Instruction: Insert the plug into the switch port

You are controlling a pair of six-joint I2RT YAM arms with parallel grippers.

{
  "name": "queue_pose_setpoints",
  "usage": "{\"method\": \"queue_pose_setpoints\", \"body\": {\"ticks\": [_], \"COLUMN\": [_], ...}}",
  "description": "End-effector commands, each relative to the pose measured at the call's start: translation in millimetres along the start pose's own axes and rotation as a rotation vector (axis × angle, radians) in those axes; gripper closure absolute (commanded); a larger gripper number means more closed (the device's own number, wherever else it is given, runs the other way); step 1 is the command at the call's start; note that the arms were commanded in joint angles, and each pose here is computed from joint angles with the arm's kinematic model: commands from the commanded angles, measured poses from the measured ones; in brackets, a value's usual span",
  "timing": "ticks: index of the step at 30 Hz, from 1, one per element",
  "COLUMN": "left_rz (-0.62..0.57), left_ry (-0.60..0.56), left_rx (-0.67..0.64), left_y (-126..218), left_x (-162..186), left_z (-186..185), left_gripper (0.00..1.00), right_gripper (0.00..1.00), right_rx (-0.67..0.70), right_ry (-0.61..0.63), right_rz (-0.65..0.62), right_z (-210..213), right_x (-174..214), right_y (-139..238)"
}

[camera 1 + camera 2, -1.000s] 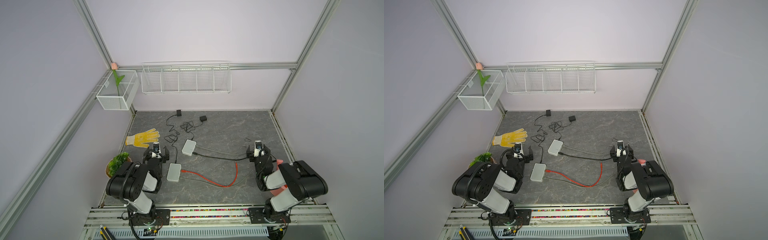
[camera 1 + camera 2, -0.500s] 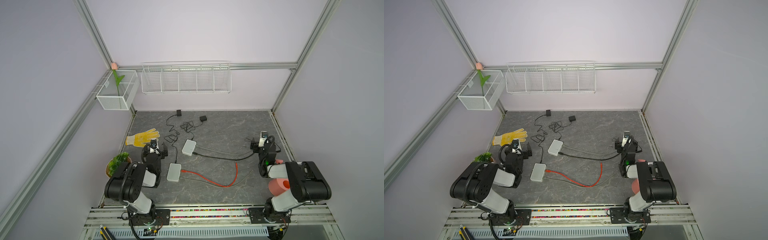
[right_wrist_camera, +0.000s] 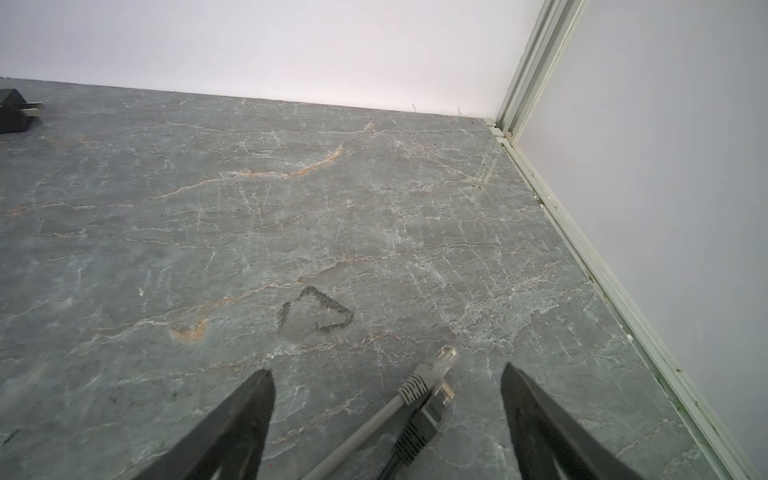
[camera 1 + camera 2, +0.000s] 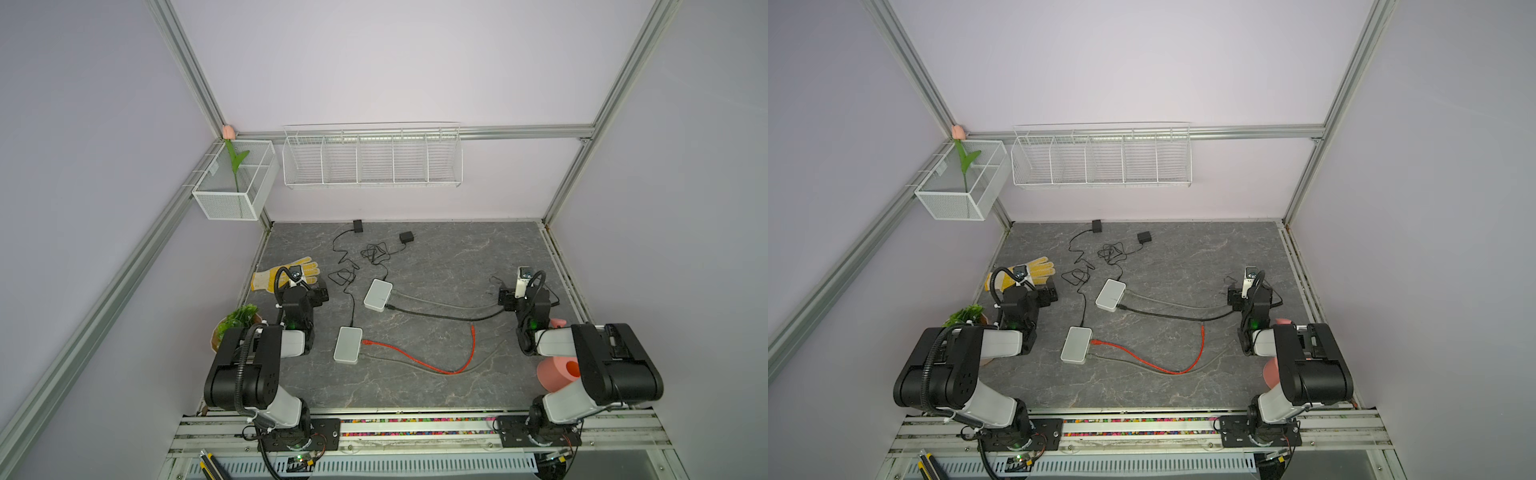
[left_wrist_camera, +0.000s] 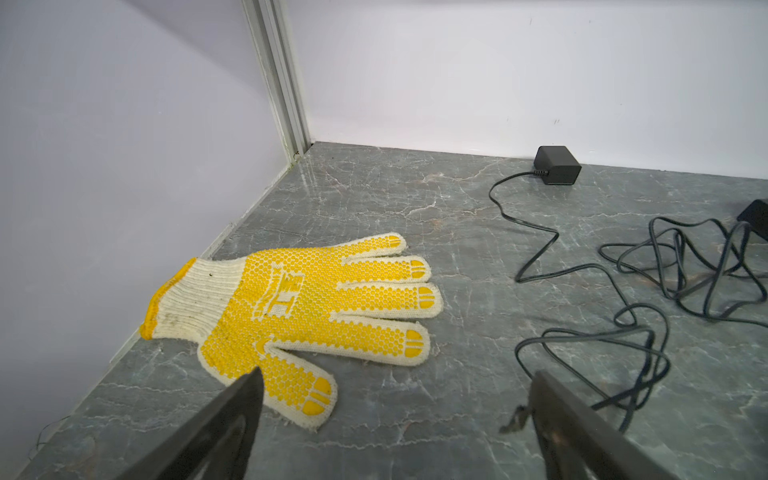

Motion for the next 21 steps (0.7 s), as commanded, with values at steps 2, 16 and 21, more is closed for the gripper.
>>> {"method": "queue_pose_setpoints", "body": {"ticks": [2,16,21], "left_rz": [-0.018,-0.009,-0.028], "left_ry": [0.049,-0.003,-0.028], "left_rx": [-0.070,0.042,0.113], "left_y": [4,2,6], "left_x": [-1,-1,0], "left_z": [9,-3,-10], "left_gripper": [0.01,0.00,0.00], "right_gripper": [0.11,0.11,0.11], "right_rx": [-0.014,-0.147,-0.162], "right_ry": [-0.020,-0.024,-0.020], "right_rz": [-0.016,-0.003,-0.006], "right_z": [1,5,6], "right_x": [-3,-4,-4], "right_y": [2,0,1]}}
Point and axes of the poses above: each gripper's point midway between its finger pads, its own y axis back along the fingers, its own z axis along the line the jaws close on, x = y × z, the point moved 7 cm from there along y, back along the fingers, and after that the axes turned 2 degrees about -y, right-handed, at the moved point
